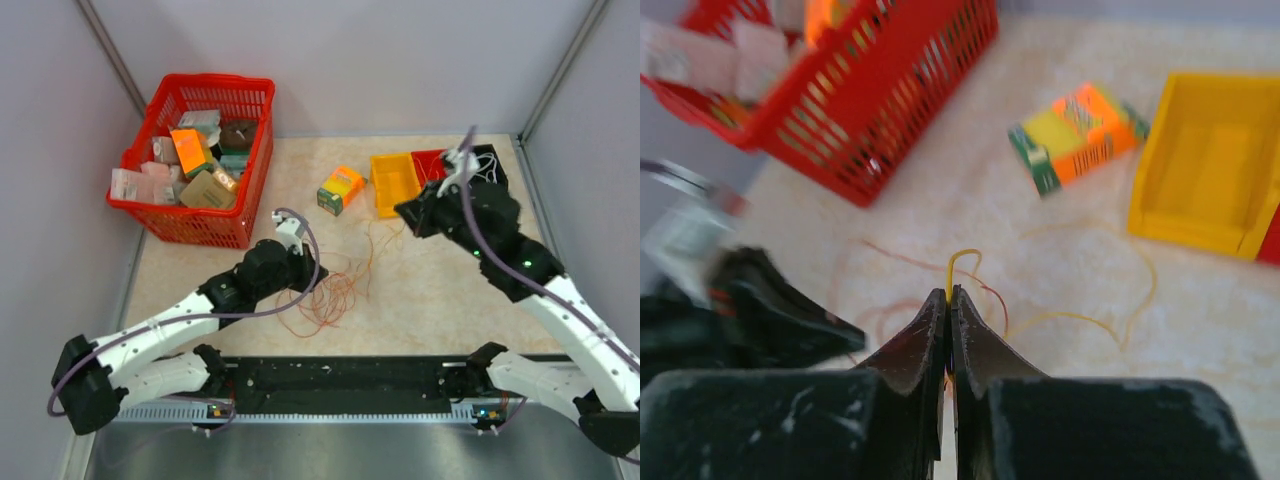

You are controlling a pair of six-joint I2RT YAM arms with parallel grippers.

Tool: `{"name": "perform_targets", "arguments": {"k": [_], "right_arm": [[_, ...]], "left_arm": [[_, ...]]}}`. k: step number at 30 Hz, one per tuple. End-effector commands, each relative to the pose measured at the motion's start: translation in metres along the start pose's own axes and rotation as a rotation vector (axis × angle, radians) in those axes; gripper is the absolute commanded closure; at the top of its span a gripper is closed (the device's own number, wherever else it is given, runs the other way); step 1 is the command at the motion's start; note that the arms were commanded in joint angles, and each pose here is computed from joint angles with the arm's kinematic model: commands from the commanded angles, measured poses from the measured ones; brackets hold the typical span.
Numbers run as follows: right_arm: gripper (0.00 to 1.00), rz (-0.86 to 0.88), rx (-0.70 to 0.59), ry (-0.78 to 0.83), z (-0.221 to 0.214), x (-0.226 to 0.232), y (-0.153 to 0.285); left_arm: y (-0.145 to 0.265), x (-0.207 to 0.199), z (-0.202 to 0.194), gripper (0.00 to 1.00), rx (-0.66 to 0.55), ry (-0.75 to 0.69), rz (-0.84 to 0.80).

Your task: Untangle the cables

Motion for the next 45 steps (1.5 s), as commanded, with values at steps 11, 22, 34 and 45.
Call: {"name": "perform_targets", "arguments": {"k": [11, 22, 34, 45], "right_arm": [[1.0, -0.06, -0.409, 0.143, 0.135, 0.039, 0.127], [1.0, -0.003, -0.502, 0.157, 0.163, 0.058, 0.16], [1.0, -0.367, -0.599, 0.175, 0.193, 0.01, 0.121], [1.0, -0.524, -0.564, 0.095, 0.227, -0.086, 0.03]], "left_arm": [[-0.013, 0.013, -0.037, 0.99, 0.066, 0.041, 0.028], [0.029, -0.029, 0.032, 0.25, -0.041, -0.159, -0.173], [0.02, -0.064, 0.056, 0.3, -0.104, -0.142, -0.353], [0.003, -0.079, 0.031, 0.23, -0.035, -0.083, -0.474]]}}
Point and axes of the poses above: each gripper's point midway between its finger pads, its own y axis back along the fingers, its own x axis along the line the jaws close on, z = x × y, the point moved 2 cm from there along y, back along the fingers, and after that the axes turned 13 degrees about -y, right-handed, at the moved point
